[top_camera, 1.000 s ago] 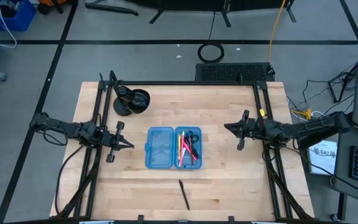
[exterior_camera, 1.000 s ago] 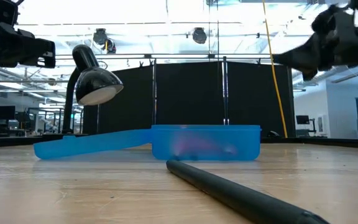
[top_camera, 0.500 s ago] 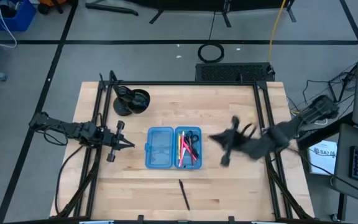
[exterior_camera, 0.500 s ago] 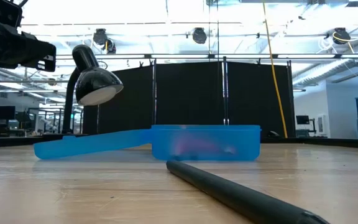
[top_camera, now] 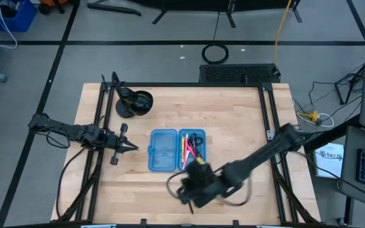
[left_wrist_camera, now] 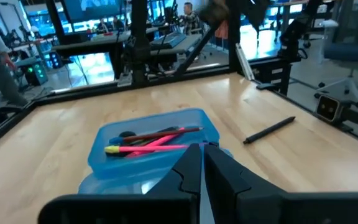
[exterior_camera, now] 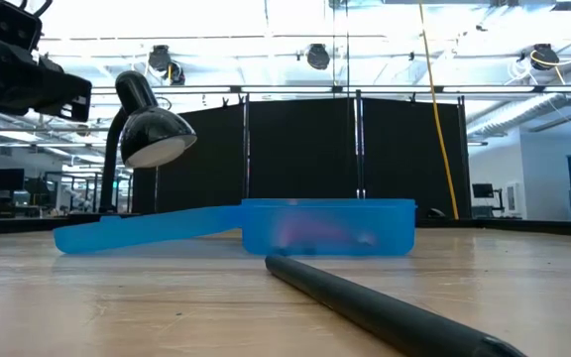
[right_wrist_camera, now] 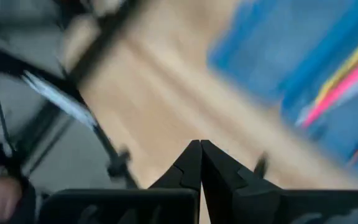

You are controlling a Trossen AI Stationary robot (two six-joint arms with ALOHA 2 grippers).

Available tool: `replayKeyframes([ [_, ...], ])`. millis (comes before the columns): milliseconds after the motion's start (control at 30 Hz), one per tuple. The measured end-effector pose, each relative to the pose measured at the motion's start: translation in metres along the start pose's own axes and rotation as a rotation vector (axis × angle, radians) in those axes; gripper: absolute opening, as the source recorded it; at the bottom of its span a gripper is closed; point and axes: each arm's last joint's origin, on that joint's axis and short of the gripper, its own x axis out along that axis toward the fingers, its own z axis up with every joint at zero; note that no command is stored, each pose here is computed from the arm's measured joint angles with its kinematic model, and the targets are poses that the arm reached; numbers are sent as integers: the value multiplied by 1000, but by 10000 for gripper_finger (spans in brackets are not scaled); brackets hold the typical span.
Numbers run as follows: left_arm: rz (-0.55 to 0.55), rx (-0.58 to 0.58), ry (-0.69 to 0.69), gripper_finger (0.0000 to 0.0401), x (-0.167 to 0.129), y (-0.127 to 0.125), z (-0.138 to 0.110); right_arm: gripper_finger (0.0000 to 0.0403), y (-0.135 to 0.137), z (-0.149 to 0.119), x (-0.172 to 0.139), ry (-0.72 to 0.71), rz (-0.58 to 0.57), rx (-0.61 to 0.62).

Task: Pick & place school supplies into a supply box
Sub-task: Put the black pen into the blue supply box

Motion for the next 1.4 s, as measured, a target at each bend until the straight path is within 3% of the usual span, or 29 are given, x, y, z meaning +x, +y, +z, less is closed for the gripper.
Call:
replayKeyframes([
  [133, 5, -11, 22, 18, 1, 0, -2, 0, -9, -29, 53, 261, -93, 73],
  [300, 9, 4, 31, 4, 2, 0, -2, 0, -18, -41, 85, 410, -128, 56],
  [500, 43, 4, 27, 26, 2, 1, -2, 29, -18, -36, 88, 405, -111, 37],
  [767, 44, 4, 30, 30, 2, 1, -2, 161, -22, -38, 87, 412, -169, 114],
  [867, 42, 2, 30, 30, 2, 1, -2, 187, -28, -38, 88, 412, -225, 130],
  [1000, 41, 1, 30, 31, 2, 1, -2, 193, -38, -43, 96, 393, -251, 141],
  [1167, 40, -7, 30, 31, 2, 1, -2, 184, -37, -50, 107, 383, -201, 171],
  [1400, 30, -20, 29, 31, 2, 1, -2, 171, -42, -74, 123, 448, -227, 157],
])
